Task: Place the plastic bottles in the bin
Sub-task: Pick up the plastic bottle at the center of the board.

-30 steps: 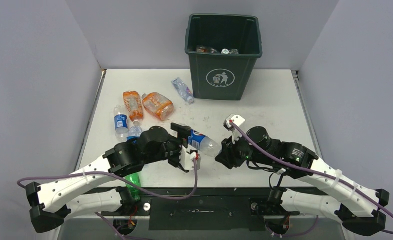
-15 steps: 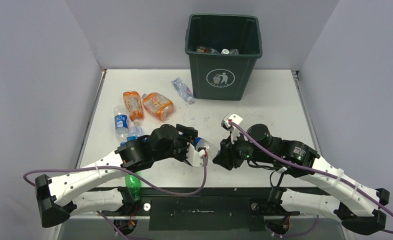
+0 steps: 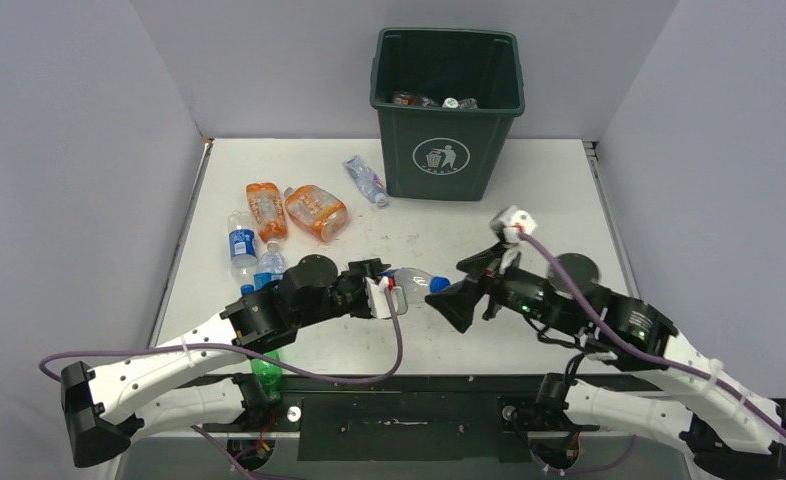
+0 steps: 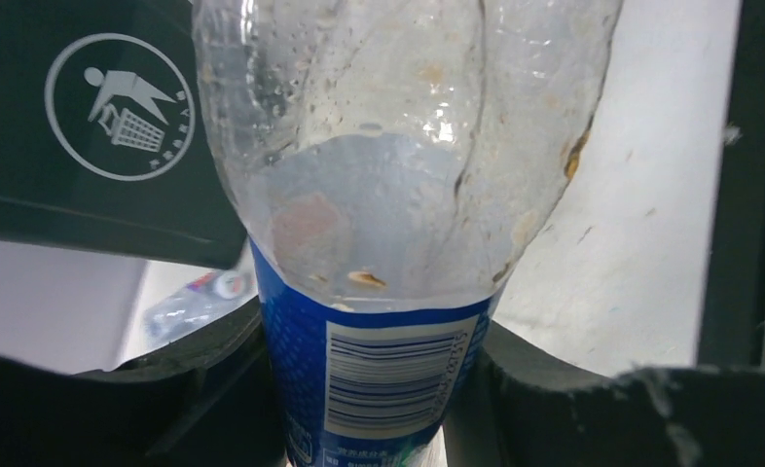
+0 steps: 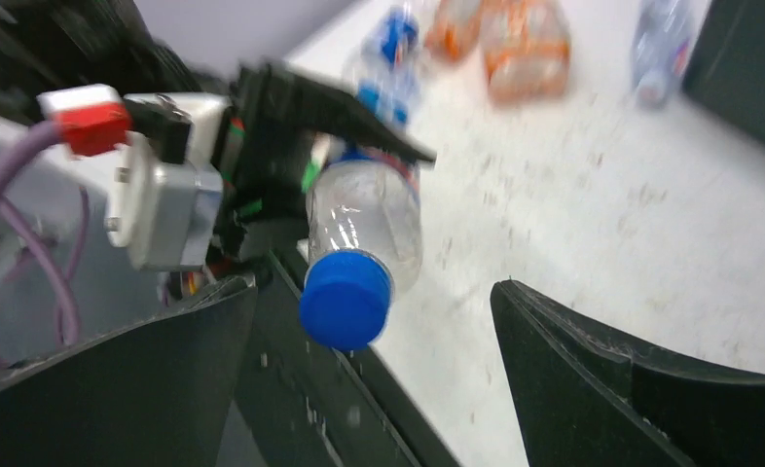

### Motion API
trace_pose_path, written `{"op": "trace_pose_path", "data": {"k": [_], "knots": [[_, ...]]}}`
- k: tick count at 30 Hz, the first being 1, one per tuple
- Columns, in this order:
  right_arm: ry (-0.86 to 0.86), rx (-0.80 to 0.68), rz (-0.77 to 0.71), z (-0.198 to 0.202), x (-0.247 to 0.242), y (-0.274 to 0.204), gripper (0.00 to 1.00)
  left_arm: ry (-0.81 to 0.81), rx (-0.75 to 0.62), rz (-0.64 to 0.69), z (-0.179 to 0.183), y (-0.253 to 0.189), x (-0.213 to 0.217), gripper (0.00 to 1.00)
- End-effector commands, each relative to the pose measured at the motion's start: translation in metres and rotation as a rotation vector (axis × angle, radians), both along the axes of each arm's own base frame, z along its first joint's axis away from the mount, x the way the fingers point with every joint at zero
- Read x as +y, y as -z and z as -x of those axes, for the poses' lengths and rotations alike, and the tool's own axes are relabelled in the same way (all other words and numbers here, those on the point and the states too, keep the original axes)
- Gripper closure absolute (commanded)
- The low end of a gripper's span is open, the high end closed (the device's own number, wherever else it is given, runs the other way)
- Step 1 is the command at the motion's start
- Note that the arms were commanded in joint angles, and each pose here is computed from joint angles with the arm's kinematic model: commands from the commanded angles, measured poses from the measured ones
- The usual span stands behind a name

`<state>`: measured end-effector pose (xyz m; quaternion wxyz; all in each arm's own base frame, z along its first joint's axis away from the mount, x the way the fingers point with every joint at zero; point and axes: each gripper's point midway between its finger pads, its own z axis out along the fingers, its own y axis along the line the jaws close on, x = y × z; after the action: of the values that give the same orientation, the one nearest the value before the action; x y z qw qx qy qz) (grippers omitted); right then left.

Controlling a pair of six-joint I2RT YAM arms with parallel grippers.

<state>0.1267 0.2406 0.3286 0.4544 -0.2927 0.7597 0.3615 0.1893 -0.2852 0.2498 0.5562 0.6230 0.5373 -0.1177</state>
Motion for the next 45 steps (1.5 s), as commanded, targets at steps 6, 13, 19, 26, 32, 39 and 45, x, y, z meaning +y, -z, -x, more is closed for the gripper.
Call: {"op": "trace_pose_path", "data": {"k": [6, 13, 19, 26, 32, 39, 45], "knots": [[0.284, -0.371, -0.653, -0.03, -0.045, -0.113, 0.02, 0.088, 0.541, 0.659, 0.037, -0.073, -0.04, 0.77], [0.274, -0.322, -0.565, -0.059, 0.008, -0.101, 0.03, 0.045, 0.618, 0.692, 0.029, -0.061, -0.042, 0.77], [0.249, -0.341, -0.563, -0.065, 0.026, -0.1, 0.05, 0.036, 0.635, 0.684, 0.027, -0.056, -0.044, 0.79], [0.292, -0.339, -0.501, -0.078, 0.032, -0.093, 0.21, 0.04, 0.622, 0.683, 0.027, -0.054, -0.044, 0.81], [0.284, -0.342, -0.479, -0.083, 0.042, -0.085, 0.58, 0.034, 0.603, 0.673, 0.025, -0.051, -0.042, 0.81], [0.313, -0.406, -0.451, -0.086, 0.03, -0.109, 0.95, 0.002, 0.477, 0.72, 0.019, -0.059, -0.03, 0.01], [0.634, -0.564, -0.39, -0.118, -0.028, -0.182, 0.95, -0.141, 0.288, 0.828, -0.001, -0.076, 0.006, 0.04]]}}
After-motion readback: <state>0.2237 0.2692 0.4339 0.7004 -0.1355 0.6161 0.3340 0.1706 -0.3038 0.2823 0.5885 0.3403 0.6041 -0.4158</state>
